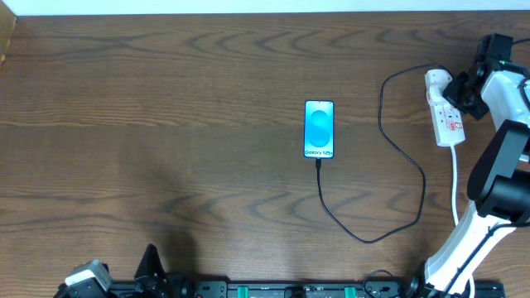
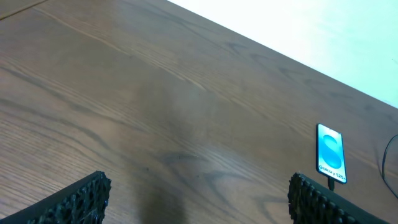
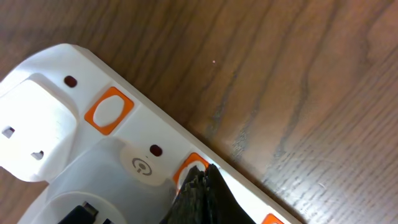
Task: Plug charger to phone and switch on socket
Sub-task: 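Press down on the orange switch with the right gripper tip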
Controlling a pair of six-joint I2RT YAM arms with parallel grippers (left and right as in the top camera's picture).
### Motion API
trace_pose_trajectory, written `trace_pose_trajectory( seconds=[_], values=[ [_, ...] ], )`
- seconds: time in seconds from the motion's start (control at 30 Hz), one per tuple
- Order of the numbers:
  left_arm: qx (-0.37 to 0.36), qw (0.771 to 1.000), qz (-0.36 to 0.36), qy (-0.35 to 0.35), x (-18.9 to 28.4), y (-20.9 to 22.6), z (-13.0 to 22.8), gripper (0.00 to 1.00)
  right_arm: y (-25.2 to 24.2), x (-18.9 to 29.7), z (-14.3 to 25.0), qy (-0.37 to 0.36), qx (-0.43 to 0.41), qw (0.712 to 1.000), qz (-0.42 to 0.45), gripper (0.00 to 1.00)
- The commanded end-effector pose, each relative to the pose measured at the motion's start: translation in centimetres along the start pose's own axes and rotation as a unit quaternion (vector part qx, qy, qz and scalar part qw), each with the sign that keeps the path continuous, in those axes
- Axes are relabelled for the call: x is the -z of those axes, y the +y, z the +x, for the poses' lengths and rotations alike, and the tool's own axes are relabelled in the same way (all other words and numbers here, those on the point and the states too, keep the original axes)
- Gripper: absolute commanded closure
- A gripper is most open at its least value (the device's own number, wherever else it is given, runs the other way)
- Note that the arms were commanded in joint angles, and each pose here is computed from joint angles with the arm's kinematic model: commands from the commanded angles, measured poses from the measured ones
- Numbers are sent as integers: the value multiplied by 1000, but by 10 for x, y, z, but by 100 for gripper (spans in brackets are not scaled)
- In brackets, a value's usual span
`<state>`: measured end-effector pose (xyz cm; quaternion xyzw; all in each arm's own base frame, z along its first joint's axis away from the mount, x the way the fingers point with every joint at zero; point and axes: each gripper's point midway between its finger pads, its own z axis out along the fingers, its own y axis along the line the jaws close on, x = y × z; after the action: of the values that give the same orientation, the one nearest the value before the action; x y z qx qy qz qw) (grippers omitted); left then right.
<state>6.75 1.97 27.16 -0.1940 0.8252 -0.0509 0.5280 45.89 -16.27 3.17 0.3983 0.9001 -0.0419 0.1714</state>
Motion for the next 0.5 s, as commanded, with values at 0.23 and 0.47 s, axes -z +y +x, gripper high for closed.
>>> trace_pose_trajectory(
  seconds=[0.23,0.47],
  values=[
    [0,1000,-4,-5,1,2,0,9,3,-8,5,5,3,1000,-5,99],
    [0,1000,-4,-5,1,2,0,9,8,-12,8,1,6,1000,-12,99]
  ],
)
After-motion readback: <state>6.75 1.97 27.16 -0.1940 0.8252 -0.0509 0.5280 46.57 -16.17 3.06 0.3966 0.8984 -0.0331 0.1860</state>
